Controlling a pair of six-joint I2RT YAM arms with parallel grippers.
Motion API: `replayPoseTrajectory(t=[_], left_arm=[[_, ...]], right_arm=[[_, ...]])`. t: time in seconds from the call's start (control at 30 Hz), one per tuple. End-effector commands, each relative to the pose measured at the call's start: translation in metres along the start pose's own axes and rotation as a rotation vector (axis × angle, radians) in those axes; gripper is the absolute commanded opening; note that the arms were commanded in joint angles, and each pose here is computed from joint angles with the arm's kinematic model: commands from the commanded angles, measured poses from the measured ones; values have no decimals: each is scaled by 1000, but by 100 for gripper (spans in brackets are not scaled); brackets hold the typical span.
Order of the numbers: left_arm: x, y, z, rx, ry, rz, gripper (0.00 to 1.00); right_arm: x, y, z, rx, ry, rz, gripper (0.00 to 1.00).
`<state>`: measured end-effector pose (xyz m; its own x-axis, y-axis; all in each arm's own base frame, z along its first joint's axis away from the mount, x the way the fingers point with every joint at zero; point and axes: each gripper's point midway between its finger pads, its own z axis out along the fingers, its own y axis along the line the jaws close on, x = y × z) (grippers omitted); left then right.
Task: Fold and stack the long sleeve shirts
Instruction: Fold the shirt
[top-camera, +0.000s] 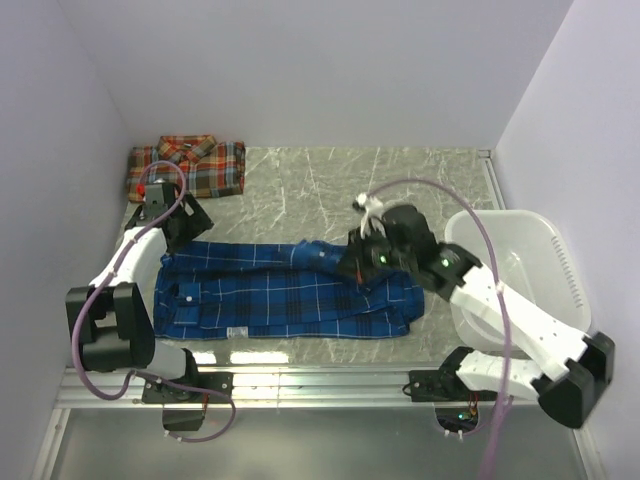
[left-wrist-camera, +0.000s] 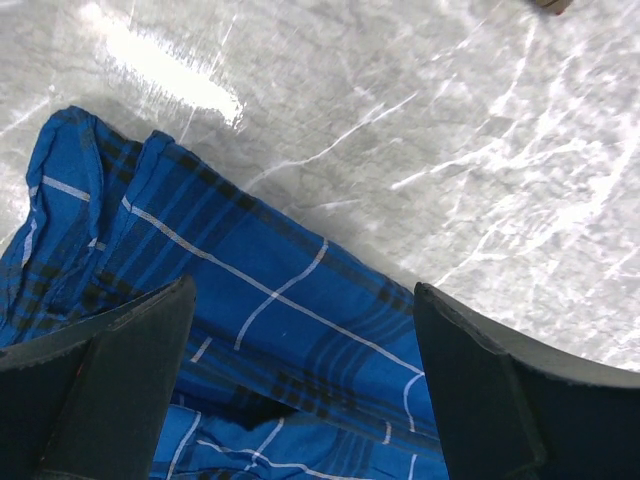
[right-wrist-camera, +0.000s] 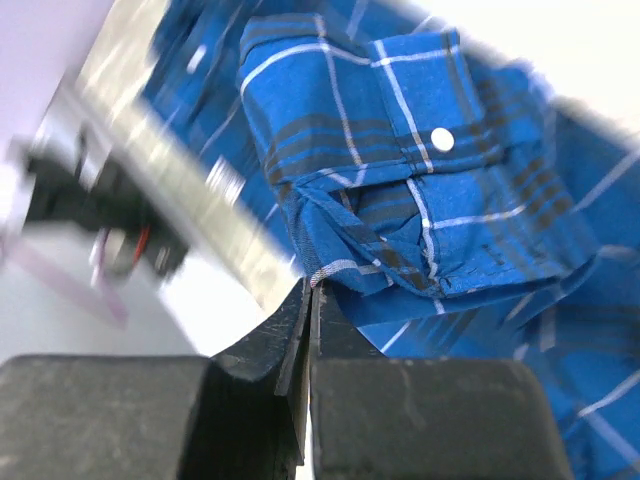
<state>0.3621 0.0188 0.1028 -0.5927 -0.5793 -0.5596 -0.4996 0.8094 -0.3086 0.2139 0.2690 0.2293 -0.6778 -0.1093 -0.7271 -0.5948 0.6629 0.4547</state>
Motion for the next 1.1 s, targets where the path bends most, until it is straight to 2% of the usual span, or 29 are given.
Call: replayPoseTrajectory(t=[0.0,0.17,0.33,0.37,0.43,0.47,0.53,0.57,0.63,0.73,0.77,0.8,0.83,0.93,1.07], left_arm=[[-18,-13,-17,47,-60,-12,96],[-14,-13,-16,54,-52,-22,96],[-10,-13,-12,52,-32,-26,95],[-9,-13,-12,53,-31,-23,95],[-10,-11,-11,44,-33,-24,95],[-9,-10,-10,39,-31,-24,95],[-8,-9,-9,34,-29,-24,95],[-7,-9,-8,32,-25,-25,95],[-3,-8,-6,30,-11,-28,95],[4,-11,-4,29,4,-26,95],[8,-12,-3,30,16,-30,95],[12,-16,-1,34,37,-46,95],[13,-15,0,32,41,-46,95],[16,-14,5,20,56,-85,95],[23,-7,18,-17,79,-154,95]], right_arm=[[35,30,-23,-149,44,-71,0],[75,51,-50,-305,99,-99,0],[127,61,-60,-434,294,-104,4],[141,58,-64,-426,355,-94,13],[157,55,-67,-427,431,-133,14],[167,49,-72,-408,477,-144,23],[170,45,-72,-370,491,-151,38],[168,39,-71,-320,483,-157,49],[147,39,-71,-271,400,-163,61],[106,20,-63,-81,242,-149,68],[85,3,-60,49,162,-132,69],[61,-35,-48,238,93,-22,69],[60,-36,-48,240,92,-21,69],[37,-83,-27,357,23,177,68],[39,-128,7,410,-5,385,65]])
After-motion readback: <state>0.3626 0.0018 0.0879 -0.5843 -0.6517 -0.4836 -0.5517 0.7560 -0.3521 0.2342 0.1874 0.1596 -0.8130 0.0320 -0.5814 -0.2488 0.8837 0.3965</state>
